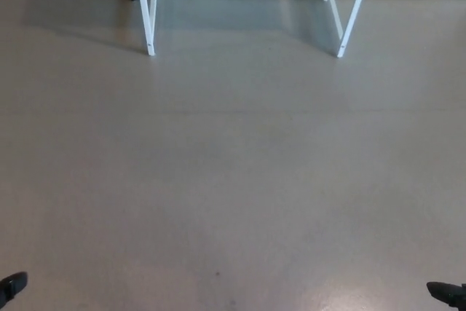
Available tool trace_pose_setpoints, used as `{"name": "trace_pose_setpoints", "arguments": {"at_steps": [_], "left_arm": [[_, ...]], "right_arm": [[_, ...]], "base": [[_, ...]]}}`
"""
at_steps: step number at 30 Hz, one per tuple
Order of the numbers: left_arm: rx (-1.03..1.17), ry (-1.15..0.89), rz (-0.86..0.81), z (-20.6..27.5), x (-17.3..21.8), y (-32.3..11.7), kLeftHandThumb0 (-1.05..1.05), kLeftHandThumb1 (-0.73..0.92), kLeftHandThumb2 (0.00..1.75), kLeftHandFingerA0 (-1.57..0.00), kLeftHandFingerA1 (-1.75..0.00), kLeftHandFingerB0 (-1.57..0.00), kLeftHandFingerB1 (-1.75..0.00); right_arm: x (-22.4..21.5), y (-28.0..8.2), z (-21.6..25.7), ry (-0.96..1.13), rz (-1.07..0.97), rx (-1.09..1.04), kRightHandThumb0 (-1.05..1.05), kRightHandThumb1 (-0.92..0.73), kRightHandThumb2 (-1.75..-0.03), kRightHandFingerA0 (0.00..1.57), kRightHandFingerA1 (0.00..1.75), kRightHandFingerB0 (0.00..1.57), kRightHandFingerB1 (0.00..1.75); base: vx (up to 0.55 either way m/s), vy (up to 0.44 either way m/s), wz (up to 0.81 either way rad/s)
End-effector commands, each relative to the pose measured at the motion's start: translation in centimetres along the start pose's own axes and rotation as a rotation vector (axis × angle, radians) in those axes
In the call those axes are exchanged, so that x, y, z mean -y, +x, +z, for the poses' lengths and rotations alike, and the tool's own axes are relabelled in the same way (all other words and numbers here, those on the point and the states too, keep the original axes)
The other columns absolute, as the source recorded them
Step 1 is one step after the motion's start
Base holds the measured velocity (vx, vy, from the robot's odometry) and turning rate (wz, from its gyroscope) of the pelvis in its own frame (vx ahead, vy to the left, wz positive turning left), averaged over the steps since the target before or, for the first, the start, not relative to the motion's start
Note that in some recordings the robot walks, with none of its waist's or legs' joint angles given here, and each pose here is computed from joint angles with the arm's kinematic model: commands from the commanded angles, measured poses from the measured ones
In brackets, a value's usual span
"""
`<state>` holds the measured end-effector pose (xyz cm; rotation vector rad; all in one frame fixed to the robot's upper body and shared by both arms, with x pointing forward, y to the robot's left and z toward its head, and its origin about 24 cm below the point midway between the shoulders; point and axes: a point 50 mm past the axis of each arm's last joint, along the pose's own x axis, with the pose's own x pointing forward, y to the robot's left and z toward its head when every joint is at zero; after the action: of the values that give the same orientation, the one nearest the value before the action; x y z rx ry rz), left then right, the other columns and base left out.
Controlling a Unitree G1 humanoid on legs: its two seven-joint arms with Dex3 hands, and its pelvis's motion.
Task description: The robot walks towards a desk on which a shovel is kept on the left hand side and a container is kept on the right hand side. The robot picks up the shovel using its left hand and places it in the container.
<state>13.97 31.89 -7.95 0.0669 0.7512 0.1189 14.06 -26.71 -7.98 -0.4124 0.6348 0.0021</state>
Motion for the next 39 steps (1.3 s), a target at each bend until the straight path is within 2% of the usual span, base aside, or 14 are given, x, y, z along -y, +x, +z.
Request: {"name": "trace_pose_setpoints", "arguments": {"at_steps": [1,13,18,21,28,29,30,39], "left_arm": [[0.026,0.004,0.009,0.2,-0.1,-0.1,-0.14,0.67,0.61,-0.28,-0.37,-0.16,-0.31],[-0.006,-0.001,-0.005,-1.1,0.0,-0.7,-0.14,0.69,0.61,-0.28,-0.37,-0.16,-0.31],[-0.056,0.026,-0.015,-2.9,0.1,-1.8,-0.18,0.69,0.62,-0.27,-0.36,-0.14,-0.31],[-0.118,0.033,-0.029,-5.6,0.2,-3.3,-0.17,0.69,0.63,-0.26,-0.38,-0.12,-0.31],[-0.138,0.135,-0.023,-6.9,-0.2,-4.0,-0.23,0.65,0.62,-0.27,-0.38,-0.15,-0.33],[-0.146,0.143,-0.018,-7.1,-0.3,-4.1,-0.25,0.64,0.62,-0.27,-0.38,-0.15,-0.33],[-0.153,0.163,-0.014,-7.4,-0.3,-4.3,-0.28,0.62,0.63,-0.29,-0.38,-0.17,-0.34],[-0.156,0.149,-0.017,-7.9,-0.5,-4.5,-0.25,0.64,0.62,-0.28,-0.38,-0.16,-0.33]], "right_arm": [[0.3,-0.1,-0.1,-0.004,-0.018,0.013,-0.25,-0.59,-0.57,0.42,0.43,0.34,0.39],[0.2,-1.1,-1.8,0.015,-0.015,-0.007,-0.24,-0.59,-0.57,0.42,0.45,0.35,0.40],[-0.2,-2.7,-3.5,0.009,-0.003,-0.041,-0.25,-0.60,-0.57,0.42,0.45,0.34,0.40],[-0.7,-4.9,-5.7,-0.004,0.017,-0.093,-0.25,-0.60,-0.57,0.41,0.46,0.34,0.40],[-1.1,-5.8,-7.0,-0.051,0.024,-0.124,-0.30,-0.58,-0.57,0.43,0.46,0.34,0.41],[-1.2,-6.0,-7.4,-0.025,0.022,-0.126,-0.24,-0.38,-0.86,0.35,0.59,0.24,0.53],[-1.3,-6.2,-7.6,-0.030,0.024,-0.127,-0.29,-0.57,-0.56,0.43,0.46,0.34,0.41],[-1.5,-6.2,-8.3,0.007,0.011,-0.143,-0.28,-0.57,-0.56,0.44,0.47,0.35,0.41]], "base": [[0.17,-0.118,0.07],[0.21,-0.156,0.07],[0.19,0.081,-0.11],[0.28,0.254,-0.14],[0.24,0.116,-0.02],[0.21,-0.016,0.09],[0.20,-0.039,0.06],[0.26,-0.159,0.15]]}}
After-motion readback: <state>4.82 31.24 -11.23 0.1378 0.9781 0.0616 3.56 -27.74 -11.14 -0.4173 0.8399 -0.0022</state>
